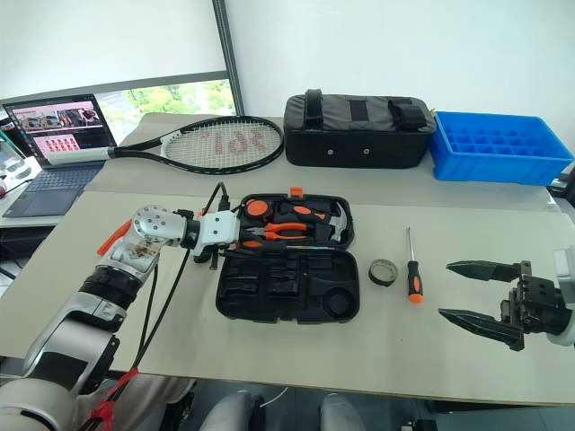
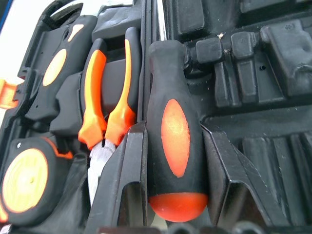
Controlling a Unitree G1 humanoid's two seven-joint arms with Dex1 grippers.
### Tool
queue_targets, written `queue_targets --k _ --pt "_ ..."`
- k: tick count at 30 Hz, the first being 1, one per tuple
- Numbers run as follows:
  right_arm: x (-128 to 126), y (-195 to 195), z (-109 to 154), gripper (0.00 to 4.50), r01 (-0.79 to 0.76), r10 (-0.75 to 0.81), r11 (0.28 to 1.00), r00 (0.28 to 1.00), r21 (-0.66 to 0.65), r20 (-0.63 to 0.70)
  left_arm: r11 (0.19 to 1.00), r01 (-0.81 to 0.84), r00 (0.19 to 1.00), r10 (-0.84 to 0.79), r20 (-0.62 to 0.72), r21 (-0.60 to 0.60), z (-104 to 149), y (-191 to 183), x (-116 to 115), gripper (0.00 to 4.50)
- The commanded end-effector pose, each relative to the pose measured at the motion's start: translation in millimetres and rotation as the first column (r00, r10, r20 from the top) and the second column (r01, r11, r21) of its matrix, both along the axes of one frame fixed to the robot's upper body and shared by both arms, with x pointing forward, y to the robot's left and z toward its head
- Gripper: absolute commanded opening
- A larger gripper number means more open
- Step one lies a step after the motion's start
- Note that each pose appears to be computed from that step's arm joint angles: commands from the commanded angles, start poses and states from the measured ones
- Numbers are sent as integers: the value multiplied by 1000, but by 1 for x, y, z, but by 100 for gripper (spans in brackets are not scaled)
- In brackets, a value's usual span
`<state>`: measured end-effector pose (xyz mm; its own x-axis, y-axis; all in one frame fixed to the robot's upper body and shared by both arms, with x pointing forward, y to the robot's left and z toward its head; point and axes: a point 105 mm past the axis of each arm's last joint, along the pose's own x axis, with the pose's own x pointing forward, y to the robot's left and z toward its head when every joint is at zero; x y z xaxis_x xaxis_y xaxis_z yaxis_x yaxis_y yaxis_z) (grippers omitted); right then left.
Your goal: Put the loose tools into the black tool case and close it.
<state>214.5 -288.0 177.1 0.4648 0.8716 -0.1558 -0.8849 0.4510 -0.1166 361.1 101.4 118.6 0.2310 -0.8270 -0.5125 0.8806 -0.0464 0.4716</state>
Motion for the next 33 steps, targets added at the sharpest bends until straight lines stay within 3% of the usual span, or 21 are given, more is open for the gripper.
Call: queue_targets --k 1,5,12,18,33 --pt "0 -7 13 450 -8 11 999 998 -46 57 999 39 999 -40 -34 -23 -1 -5 -5 96" --pt "1 -7 13 450 -6 8 999 998 -46 61 995 3 999 -9 -54 -101 3 -5 -2 96" --pt "3 -6 13 450 -15 19 998 997 -59 70 997 -27 996 33 -77 69 -25 15 -2 96" --pt "3 -4 13 450 -25 29 998 997 -64 74 985 -77 996 83 -32 153 -24 31 6 96" --pt "3 -5 11 450 -25 32 997 996 -77 82 977 -71 995 83 -49 203 -19 44 -1 96"
